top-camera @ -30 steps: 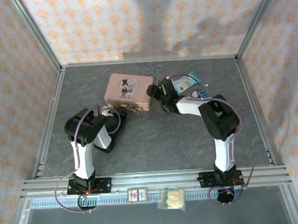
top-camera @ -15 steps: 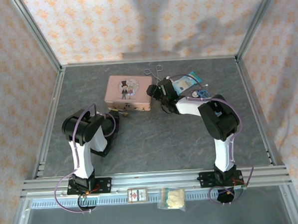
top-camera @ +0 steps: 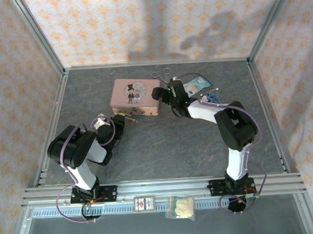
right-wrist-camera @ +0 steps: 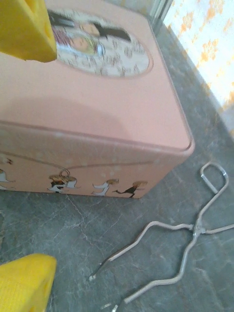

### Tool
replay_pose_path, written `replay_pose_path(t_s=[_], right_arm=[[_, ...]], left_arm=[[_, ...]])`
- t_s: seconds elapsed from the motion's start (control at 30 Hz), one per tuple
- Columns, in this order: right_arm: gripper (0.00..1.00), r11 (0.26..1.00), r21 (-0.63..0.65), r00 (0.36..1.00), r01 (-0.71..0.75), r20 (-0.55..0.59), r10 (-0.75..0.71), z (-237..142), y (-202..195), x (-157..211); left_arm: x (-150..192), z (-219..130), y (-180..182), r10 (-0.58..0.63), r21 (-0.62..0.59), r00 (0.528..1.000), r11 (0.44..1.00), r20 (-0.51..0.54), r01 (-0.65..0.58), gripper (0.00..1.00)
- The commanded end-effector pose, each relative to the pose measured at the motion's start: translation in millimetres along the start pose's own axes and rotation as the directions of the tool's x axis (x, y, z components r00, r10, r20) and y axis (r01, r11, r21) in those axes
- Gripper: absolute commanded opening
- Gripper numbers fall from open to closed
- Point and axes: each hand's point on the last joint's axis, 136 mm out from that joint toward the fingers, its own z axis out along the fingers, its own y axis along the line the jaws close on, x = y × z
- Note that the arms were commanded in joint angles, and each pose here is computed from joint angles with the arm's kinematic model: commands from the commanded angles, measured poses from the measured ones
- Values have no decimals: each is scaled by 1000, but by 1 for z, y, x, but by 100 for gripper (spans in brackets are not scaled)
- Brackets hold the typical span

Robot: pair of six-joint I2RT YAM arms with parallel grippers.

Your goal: Unlock the padlock with the key

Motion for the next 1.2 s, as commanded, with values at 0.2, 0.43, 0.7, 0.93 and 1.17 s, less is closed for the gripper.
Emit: replay_pose_path(t_s=[0.2,0.43,0.7,0.93,1.17], right_arm=[[100,968,172,974,182,102,-201,-65,-27,-28],[100,950,242,961,197,144,-236,-83,-45,-32],[100,940,268,944,209,196,-266,-100,-51,-37],[100,910,356,924,214,227,-306,-108,-68,-45],[100,861,468,905,198,251,-344,-120,-112,-64]], left_arm=[[78,-13,1,326,-138,863,905,-386,-403,0],[153,-20,1,350,-78,718,869,-601,-489,0],[193,-14,24,336,-80,645,846,-686,-527,0],[192,-8,35,353,-111,620,804,-701,-583,36],[159,-4,13,470,-127,621,724,-628,-677,68]])
